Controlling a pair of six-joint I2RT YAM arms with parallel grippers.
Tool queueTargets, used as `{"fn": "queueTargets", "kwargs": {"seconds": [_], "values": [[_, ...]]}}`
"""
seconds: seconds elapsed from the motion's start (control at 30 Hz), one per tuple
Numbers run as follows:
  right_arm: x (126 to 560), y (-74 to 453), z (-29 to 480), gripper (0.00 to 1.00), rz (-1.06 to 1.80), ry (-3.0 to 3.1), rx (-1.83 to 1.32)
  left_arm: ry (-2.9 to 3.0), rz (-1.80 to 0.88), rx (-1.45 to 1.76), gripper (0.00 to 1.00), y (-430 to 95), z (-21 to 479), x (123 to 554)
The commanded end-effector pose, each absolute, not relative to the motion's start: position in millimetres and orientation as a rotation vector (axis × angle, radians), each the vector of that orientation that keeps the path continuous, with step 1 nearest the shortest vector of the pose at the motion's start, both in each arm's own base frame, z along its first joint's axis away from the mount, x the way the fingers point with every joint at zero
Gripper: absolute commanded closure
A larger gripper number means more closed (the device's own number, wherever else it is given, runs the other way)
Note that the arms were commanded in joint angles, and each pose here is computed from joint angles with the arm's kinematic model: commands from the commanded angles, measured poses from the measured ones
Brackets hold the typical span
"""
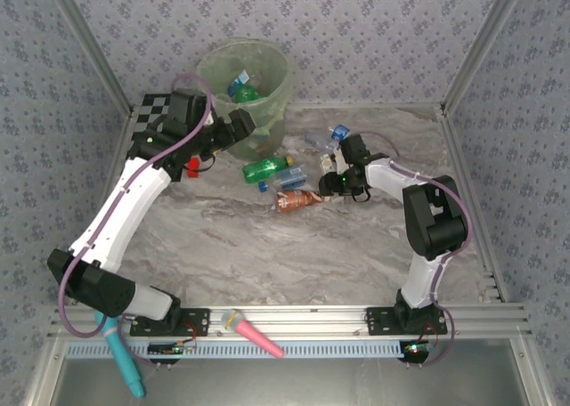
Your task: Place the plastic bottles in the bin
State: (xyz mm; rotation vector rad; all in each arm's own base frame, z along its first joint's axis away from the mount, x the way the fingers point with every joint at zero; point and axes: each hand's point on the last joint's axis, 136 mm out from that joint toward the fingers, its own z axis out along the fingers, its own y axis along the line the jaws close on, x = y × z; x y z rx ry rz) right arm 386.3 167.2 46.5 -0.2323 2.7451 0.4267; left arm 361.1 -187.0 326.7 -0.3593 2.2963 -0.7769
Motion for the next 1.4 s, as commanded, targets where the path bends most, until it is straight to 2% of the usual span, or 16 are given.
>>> {"fn": "queueTargets", "kwargs": {"seconds": [0.0,0.1,0.2,0.3,0.47,0.63,0.97,1.37], "values": [[387,155,36,0.39,0.355,2.775,-0.213,2.265,-0.795,-0.362,0.00,-181,339,353],[388,153,29,0.38,0.353,2.788,-0.202,2.263,-0.798,-0.364,0.00,-181,340,351],[393,156,30,0.31,0.357,2.785,-0.209,2.263,-0.796,-0.368,0.00,-179,340,350],[395,159,33,0.30,0.358,2.770,-0.211,2.261,-0.794,-0.372,0.00,-178,340,349],[395,159,36,0.36,0.352,2.756,-0.215,2.262,-0.792,-0.374,0.00,-178,339,349],[384,156,34,0.54,0.343,2.766,-0.230,2.262,-0.795,-0.376,0.00,-178,339,349],[377,149,71,0.60,0.248,2.686,-0.262,2.257,-0.798,-0.374,0.00,-179,338,351],[360,156,126,0.60,0.215,2.599,-0.313,2.271,-0.795,-0.364,0.00,-180,332,350]]}}
